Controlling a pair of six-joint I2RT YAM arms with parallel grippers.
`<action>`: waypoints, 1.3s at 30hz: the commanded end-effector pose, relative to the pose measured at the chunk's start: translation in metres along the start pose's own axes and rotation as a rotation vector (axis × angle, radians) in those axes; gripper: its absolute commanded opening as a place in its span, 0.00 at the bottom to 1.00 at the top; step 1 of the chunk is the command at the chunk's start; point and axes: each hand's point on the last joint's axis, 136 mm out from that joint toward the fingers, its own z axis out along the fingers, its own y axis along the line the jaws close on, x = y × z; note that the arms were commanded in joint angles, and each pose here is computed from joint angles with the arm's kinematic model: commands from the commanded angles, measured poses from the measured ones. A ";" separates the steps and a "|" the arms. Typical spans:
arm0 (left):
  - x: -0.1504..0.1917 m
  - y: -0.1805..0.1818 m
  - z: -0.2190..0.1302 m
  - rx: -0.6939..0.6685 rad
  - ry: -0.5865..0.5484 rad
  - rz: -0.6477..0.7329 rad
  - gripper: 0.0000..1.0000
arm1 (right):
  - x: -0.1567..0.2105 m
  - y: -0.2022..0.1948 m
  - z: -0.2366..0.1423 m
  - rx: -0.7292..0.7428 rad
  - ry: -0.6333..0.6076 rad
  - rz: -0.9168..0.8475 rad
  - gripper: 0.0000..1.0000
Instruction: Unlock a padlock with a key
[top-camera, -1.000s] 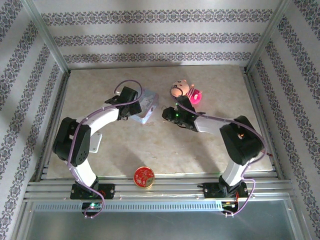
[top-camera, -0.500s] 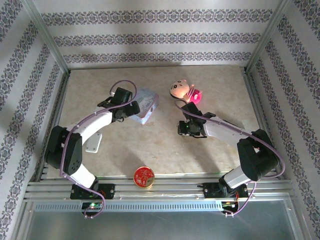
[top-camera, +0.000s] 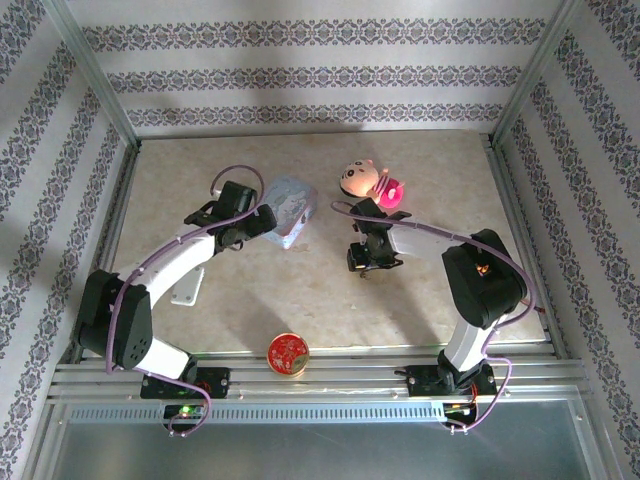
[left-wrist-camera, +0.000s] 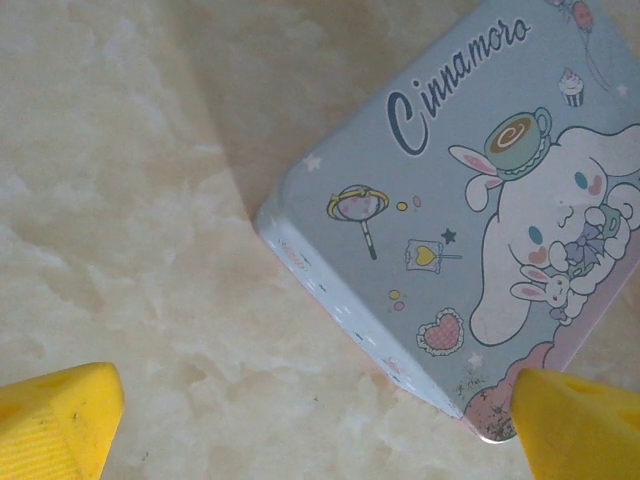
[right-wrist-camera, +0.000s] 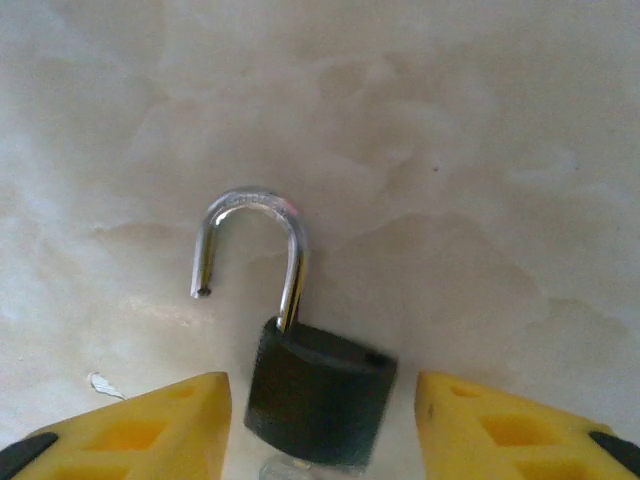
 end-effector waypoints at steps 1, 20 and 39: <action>-0.008 0.004 -0.006 0.015 -0.034 -0.086 0.99 | -0.008 -0.003 -0.014 0.015 -0.030 -0.007 0.57; -0.010 -0.021 0.009 0.186 -0.058 -0.217 0.96 | -0.171 0.098 -0.096 -0.286 -0.408 -0.145 0.69; 0.005 -0.021 0.056 0.209 0.035 -0.247 0.80 | -0.245 0.139 -0.020 -0.332 -0.379 -0.234 0.61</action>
